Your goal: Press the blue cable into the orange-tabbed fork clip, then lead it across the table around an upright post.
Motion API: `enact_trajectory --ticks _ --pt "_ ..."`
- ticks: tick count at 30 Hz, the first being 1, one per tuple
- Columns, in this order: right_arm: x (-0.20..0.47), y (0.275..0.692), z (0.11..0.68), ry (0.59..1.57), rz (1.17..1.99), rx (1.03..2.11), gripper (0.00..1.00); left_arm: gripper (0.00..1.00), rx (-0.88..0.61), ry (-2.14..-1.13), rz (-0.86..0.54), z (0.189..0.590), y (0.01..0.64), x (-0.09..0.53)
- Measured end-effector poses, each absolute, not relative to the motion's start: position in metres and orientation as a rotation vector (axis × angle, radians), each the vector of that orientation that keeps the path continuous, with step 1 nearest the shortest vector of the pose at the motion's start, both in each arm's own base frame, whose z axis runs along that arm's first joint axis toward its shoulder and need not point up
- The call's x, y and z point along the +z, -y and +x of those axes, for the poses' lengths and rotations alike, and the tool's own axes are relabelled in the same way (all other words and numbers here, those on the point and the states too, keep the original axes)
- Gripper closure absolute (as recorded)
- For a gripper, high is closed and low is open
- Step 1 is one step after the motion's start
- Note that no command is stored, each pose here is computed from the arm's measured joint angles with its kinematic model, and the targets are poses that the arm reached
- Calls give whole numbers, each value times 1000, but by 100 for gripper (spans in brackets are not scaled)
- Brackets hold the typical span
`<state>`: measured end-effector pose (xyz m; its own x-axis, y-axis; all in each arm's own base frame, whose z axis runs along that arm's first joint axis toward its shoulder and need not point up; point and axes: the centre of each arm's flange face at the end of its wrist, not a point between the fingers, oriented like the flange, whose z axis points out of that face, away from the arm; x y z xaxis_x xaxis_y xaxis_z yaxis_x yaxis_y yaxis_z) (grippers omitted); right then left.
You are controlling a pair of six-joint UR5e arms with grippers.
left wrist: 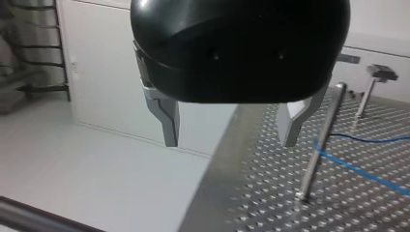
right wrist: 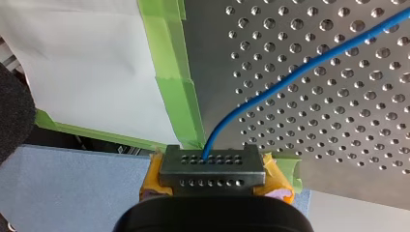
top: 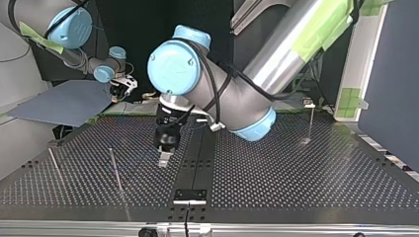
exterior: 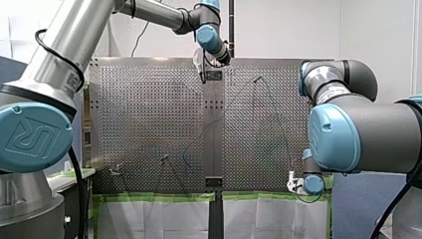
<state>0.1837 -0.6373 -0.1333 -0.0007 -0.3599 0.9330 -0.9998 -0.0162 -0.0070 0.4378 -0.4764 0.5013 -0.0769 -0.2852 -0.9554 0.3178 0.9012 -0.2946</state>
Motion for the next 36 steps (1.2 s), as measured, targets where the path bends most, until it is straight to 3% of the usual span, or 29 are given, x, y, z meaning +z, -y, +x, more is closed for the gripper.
enact_trajectory --ticks 23,36 --pt "-133 636 189 1461 1498 1032 100 0 -632 -1383 -52 388 436 544" --pt "-133 636 189 1462 1499 1033 100 0 -623 -1404 -49 393 442 480"
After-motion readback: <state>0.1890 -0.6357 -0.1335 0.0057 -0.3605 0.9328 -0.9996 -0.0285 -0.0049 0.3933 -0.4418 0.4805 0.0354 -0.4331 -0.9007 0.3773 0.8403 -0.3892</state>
